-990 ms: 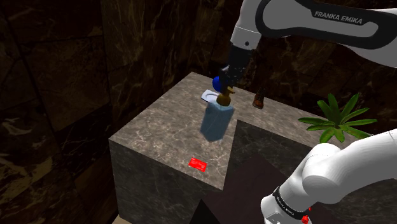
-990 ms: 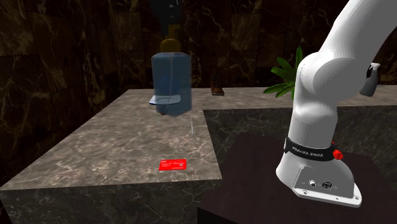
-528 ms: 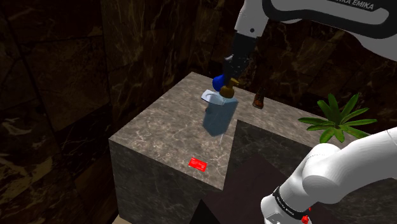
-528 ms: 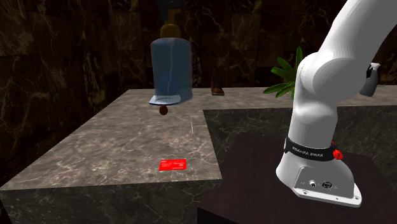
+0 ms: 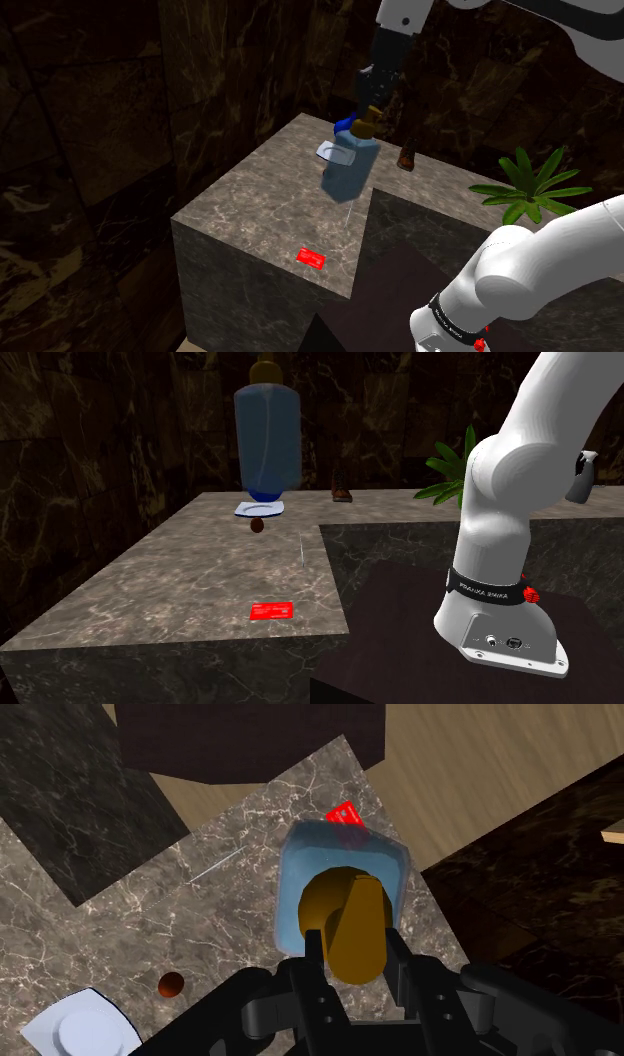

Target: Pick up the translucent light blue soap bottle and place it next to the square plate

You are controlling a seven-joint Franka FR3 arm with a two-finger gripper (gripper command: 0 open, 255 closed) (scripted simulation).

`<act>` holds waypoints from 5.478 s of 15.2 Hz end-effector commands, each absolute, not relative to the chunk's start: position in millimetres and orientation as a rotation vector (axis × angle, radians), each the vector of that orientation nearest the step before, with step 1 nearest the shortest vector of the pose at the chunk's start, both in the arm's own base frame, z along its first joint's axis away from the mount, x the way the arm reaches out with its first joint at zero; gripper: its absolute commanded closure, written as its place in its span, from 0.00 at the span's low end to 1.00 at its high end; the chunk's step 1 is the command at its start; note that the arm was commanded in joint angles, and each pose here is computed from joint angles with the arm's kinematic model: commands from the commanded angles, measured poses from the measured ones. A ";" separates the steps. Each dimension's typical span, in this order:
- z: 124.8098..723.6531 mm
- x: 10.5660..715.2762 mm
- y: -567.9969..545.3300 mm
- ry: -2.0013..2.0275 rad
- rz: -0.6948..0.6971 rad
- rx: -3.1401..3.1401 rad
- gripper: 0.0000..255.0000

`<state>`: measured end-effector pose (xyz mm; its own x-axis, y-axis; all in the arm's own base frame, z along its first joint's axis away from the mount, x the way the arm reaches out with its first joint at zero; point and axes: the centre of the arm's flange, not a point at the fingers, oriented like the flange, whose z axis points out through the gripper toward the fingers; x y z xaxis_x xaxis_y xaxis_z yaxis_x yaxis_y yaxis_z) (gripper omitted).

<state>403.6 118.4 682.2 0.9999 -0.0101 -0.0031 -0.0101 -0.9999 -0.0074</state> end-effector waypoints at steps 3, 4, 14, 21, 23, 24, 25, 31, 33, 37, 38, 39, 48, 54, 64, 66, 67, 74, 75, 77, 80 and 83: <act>703.7 403.7 116.7 0.016 0.005 -3.134 1.00; 709.0 403.7 116.7 0.016 0.005 -3.134 1.00; 750.6 409.0 105.8 0.016 0.005 -3.134 1.00; 713.7 446.3 29.8 0.016 0.005 -3.134 1.00; 703.2 457.0 8.0 0.016 0.005 -3.134 1.00; 697.9 462.3 -2.8 0.016 0.005 -3.134 1.00; 692.7 467.6 -13.7 0.016 0.005 -3.134 1.00; 661.0 499.6 -78.9 0.016 0.005 -3.134 1.00; 650.5 510.2 -100.6 0.016 0.005 -3.134 1.00; 629.4 531.5 -144.1 0.016 0.005 -3.134 1.00; 624.1 536.8 -154.9 0.016 0.005 -3.134 1.00; 618.8 542.2 -165.8 0.016 0.005 -3.134 1.00; 571.4 590.1 -263.6 0.016 0.005 -3.134 1.00; 539.7 622.0 -328.7 0.016 0.005 -3.134 1.00; 487.5 626.9 -338.6 0.016 0.005 -3.134 1.00; 476.9 626.9 -338.6 0.016 0.005 -3.134 1.00; 471.6 626.9 -338.6 0.016 0.005 -3.134 1.00; 446.4 626.8 -338.6 0.016 0.005 -3.134 1.00; 446.4 626.8 -338.6 0.016 0.005 -3.134 1.00; 446.4 626.9 -338.6 0.016 0.005 -3.134 1.00; 446.4 626.9 -338.6 0.016 0.005 -3.134 1.00; 446.4 626.8 -338.5 0.016 0.005 -3.134 0.00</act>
